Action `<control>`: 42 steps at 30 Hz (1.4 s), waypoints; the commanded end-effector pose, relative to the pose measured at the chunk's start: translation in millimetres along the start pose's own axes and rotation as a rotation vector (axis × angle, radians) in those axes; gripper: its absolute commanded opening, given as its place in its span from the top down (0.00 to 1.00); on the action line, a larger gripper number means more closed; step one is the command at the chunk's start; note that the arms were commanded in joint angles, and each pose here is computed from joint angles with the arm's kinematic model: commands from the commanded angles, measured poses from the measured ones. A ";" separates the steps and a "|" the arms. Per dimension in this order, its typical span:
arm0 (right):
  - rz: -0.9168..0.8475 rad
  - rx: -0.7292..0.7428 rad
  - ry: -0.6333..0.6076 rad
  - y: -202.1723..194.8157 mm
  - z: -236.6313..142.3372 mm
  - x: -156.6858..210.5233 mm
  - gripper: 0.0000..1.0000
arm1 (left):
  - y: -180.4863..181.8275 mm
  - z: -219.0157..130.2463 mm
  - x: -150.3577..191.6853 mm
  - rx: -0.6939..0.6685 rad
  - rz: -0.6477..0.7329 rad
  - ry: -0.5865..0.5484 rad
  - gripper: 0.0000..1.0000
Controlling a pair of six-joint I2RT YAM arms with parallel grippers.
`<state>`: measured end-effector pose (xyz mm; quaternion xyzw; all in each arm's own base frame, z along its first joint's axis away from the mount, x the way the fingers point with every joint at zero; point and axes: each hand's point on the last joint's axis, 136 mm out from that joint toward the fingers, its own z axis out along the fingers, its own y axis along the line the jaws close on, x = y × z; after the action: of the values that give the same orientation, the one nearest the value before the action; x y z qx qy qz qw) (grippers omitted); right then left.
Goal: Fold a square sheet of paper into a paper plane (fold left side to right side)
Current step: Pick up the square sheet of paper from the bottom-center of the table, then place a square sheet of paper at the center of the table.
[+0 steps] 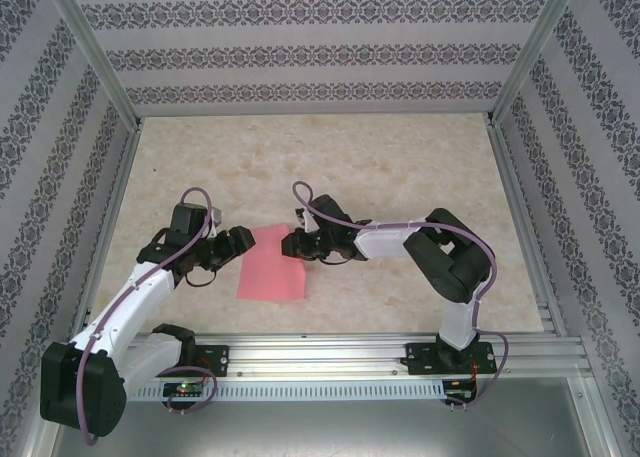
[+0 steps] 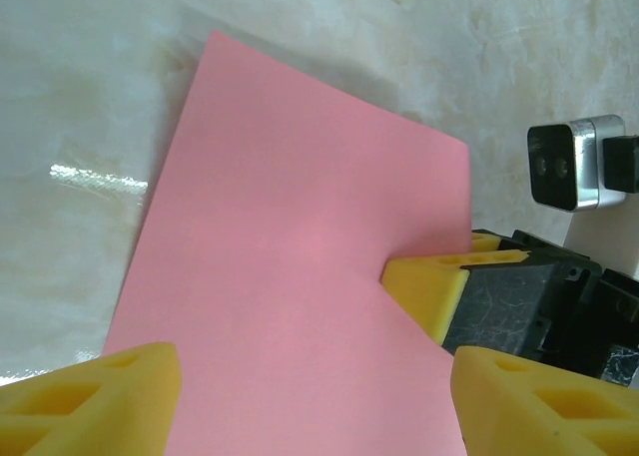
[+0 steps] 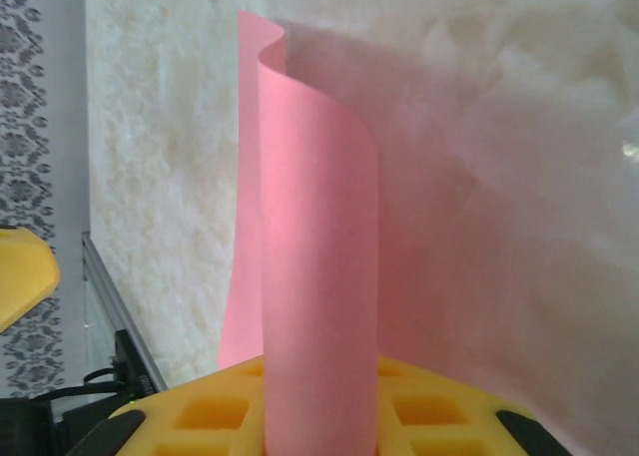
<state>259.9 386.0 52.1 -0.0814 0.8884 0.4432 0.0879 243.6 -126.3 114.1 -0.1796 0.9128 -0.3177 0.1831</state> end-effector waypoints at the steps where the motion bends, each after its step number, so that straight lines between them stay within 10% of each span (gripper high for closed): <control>1: -0.027 -0.097 -0.021 23.2 -7.0 -5.7 0.77 | -3.1 -2.0 0.8 -0.011 0.038 0.009 0.27; 11: -0.044 -0.154 -0.107 11.5 -66.0 -27.2 0.77 | -24.4 -8.4 -10.9 0.050 0.099 -0.018 0.25; 22: -0.116 -0.308 -0.265 22.3 -193.3 -60.2 0.78 | -119.7 -18.8 -43.2 0.417 0.224 -0.059 0.19; 42: -0.382 -0.514 -0.405 170.5 -337.9 -64.9 0.79 | -285.8 -69.3 -30.6 0.939 0.718 0.022 0.01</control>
<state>265.4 220.5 386.4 -0.1699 0.6856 0.6262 0.3300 314.6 -278.0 322.3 0.1698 0.7336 -0.5880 0.2955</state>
